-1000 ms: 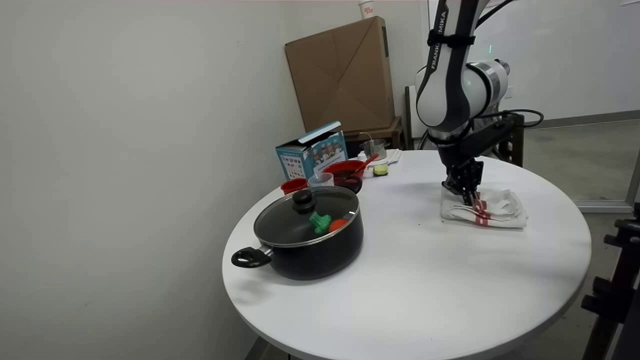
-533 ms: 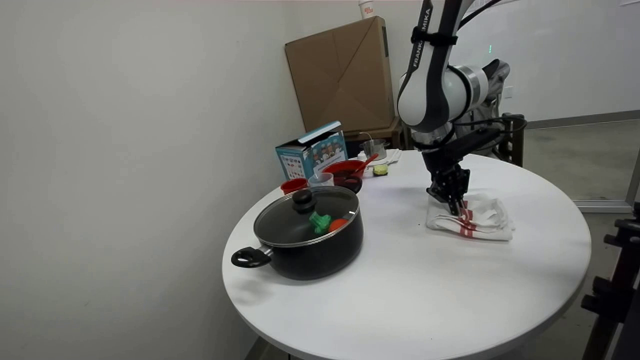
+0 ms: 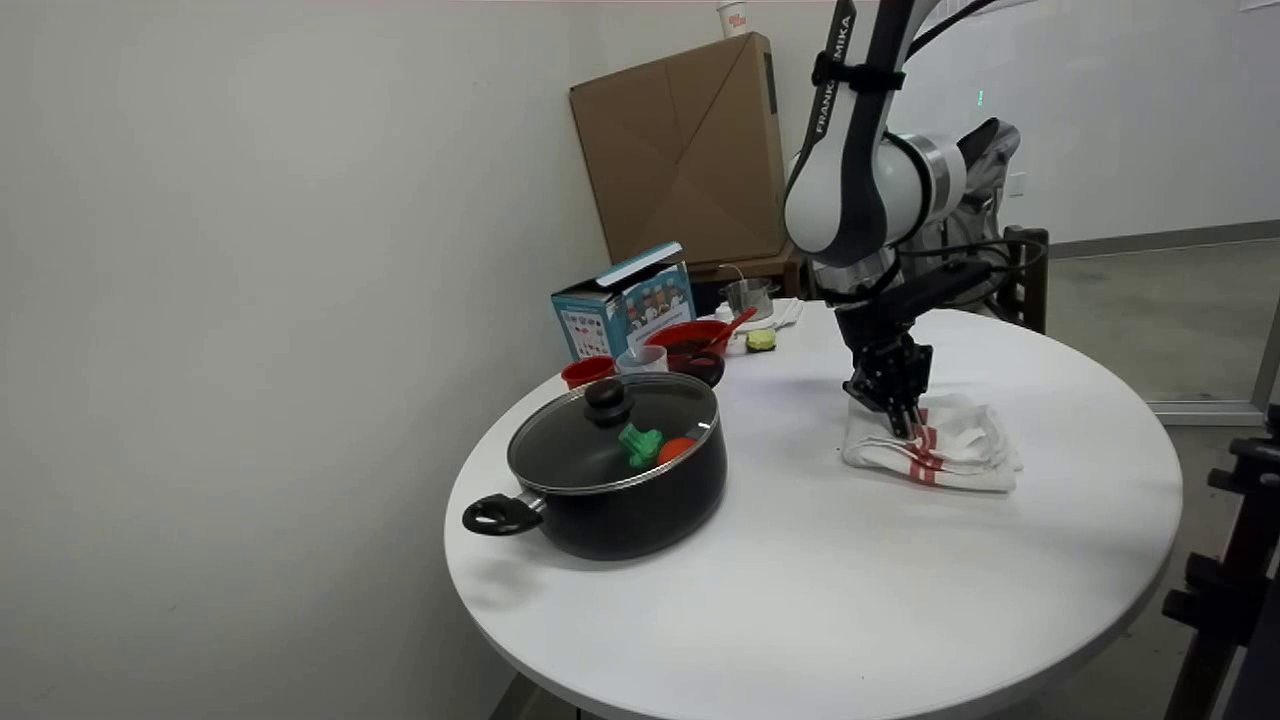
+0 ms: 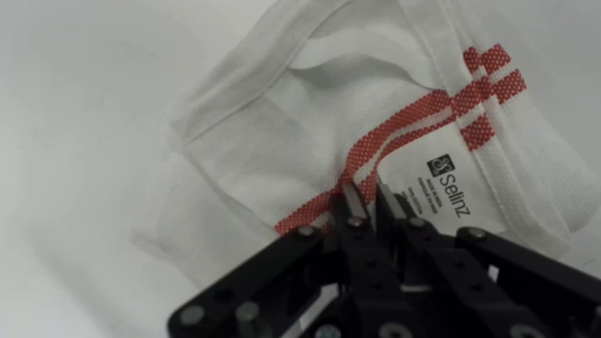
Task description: Use the towel to wipe the table
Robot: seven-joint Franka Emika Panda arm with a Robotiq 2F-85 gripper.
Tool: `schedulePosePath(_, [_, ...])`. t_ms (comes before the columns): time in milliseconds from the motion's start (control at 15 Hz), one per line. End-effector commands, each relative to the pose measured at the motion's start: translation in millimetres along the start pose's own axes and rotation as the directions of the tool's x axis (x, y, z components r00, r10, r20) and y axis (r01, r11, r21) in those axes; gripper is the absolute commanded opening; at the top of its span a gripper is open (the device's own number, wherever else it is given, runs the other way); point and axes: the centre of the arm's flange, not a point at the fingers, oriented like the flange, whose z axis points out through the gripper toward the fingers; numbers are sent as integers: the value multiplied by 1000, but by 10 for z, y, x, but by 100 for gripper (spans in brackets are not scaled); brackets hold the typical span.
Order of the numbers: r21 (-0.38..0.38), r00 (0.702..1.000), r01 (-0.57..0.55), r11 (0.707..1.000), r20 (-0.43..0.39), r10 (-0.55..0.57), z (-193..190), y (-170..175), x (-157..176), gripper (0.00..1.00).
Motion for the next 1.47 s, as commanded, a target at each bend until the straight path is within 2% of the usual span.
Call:
schedulePosePath(0, [1,1000,-2,1000,0,2,0,-3,0,11])
schedulePosePath(267, [2,1000,-4,1000,0,4,0,-3,0,11])
schedulePosePath(333, [2,1000,-13,1000,2,13,-38,46,-69,4])
schedulePosePath(400, [-2,1000,-8,1000,6,8,-59,30,-75,4])
schedulePosePath(533, [-5,1000,25,1000,6,-25,-60,-188,-45,4])
schedulePosePath(733, [-33,992,127,991,16,-127,-27,-730,-42,4])
schedulePosePath(1067, [-110,937,347,931,73,-340,102,-1757,-213,4])
schedulePosePath(1267, [-143,896,443,885,108,-431,184,-2152,-349,4])
schedulePosePath(1400, [-160,858,513,843,134,-496,245,-2417,-462,4])
